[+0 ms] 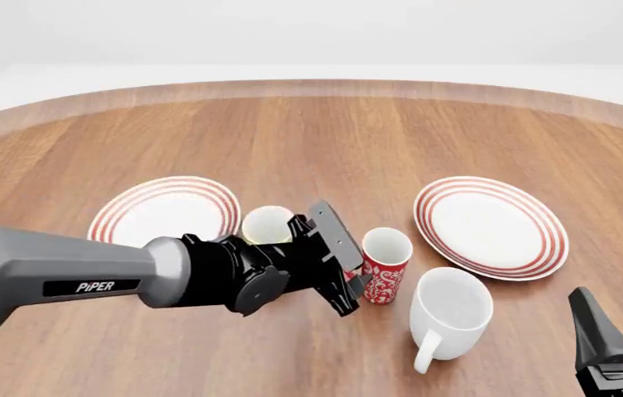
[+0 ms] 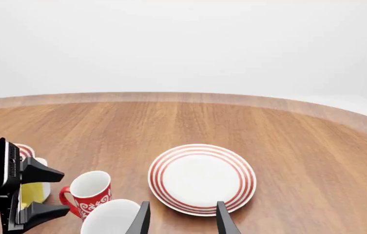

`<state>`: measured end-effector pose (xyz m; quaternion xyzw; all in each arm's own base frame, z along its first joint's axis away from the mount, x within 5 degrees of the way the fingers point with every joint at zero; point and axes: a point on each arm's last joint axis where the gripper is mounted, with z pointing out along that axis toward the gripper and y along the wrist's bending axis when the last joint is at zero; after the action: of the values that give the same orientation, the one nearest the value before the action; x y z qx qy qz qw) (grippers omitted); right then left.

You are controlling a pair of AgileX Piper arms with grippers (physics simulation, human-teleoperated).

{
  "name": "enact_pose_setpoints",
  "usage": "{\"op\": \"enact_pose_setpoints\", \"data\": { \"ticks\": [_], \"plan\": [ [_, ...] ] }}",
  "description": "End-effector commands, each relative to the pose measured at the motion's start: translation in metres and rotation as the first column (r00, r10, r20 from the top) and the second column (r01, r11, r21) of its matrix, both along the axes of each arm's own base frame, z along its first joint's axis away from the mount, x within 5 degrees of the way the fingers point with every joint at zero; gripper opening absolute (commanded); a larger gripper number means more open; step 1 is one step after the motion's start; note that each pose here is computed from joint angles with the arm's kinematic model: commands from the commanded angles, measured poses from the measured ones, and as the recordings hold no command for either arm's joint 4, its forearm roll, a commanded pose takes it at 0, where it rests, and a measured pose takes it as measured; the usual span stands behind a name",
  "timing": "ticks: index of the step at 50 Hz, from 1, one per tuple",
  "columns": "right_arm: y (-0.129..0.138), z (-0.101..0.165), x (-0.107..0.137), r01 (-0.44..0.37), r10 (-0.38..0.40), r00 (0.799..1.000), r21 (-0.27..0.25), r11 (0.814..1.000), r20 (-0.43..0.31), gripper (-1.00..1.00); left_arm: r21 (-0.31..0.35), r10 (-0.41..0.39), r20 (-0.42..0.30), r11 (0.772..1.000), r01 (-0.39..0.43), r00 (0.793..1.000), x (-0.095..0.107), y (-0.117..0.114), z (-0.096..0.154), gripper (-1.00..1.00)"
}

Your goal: Put the red mug on the left plate.

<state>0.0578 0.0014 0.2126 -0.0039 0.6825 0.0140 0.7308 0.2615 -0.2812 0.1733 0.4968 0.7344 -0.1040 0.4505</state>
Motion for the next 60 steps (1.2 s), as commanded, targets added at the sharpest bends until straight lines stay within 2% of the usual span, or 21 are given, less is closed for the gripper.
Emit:
{"op": "enact_pose_setpoints", "data": {
  "ticks": [1, 25, 26, 40, 44, 49, 60],
  "plan": [
    [0.000, 0.000, 0.000, 0.000, 0.000, 1.000, 0.000, 1.000, 0.000, 1.00, -0.003, 0.002, -0.010, 1.000, -0.002, 1.000, 0.000, -0.003, -0.004, 1.00],
    [0.000, 0.000, 0.000, 0.000, 0.000, 1.000, 0.000, 1.000, 0.000, 1.00, 0.002, 0.002, -0.022, 1.000, -0.002, 1.000, -0.001, -0.003, -0.016, 1.00],
    [0.000, 0.000, 0.000, 0.000, 0.000, 1.000, 0.000, 1.000, 0.000, 1.00, 0.008, 0.000, -0.014, 1.000, 0.000, 1.000, 0.000, -0.002, -0.017, -1.00],
    [0.000, 0.000, 0.000, 0.000, 0.000, 1.000, 0.000, 1.000, 0.000, 1.00, 0.015, 0.024, 0.019, 1.000, -0.024, 1.000, 0.016, 0.006, -0.020, -1.00],
    [0.000, 0.000, 0.000, 0.000, 0.000, 1.000, 0.000, 1.000, 0.000, 1.00, 0.008, 0.024, 0.021, 1.000, -0.024, 0.999, 0.014, 0.006, -0.017, -1.00],
    [0.000, 0.000, 0.000, 0.000, 0.000, 1.000, 0.000, 1.000, 0.000, 1.00, -0.024, 0.039, 0.047, 0.999, -0.038, 0.998, 0.015, 0.012, 0.001, -1.00],
    [0.000, 0.000, 0.000, 0.000, 0.000, 1.000, 0.000, 1.000, 0.000, 1.00, -0.053, 0.024, 0.102, 0.998, -0.019, 0.994, -0.001, 0.025, 0.039, -1.00]
  ]
}}
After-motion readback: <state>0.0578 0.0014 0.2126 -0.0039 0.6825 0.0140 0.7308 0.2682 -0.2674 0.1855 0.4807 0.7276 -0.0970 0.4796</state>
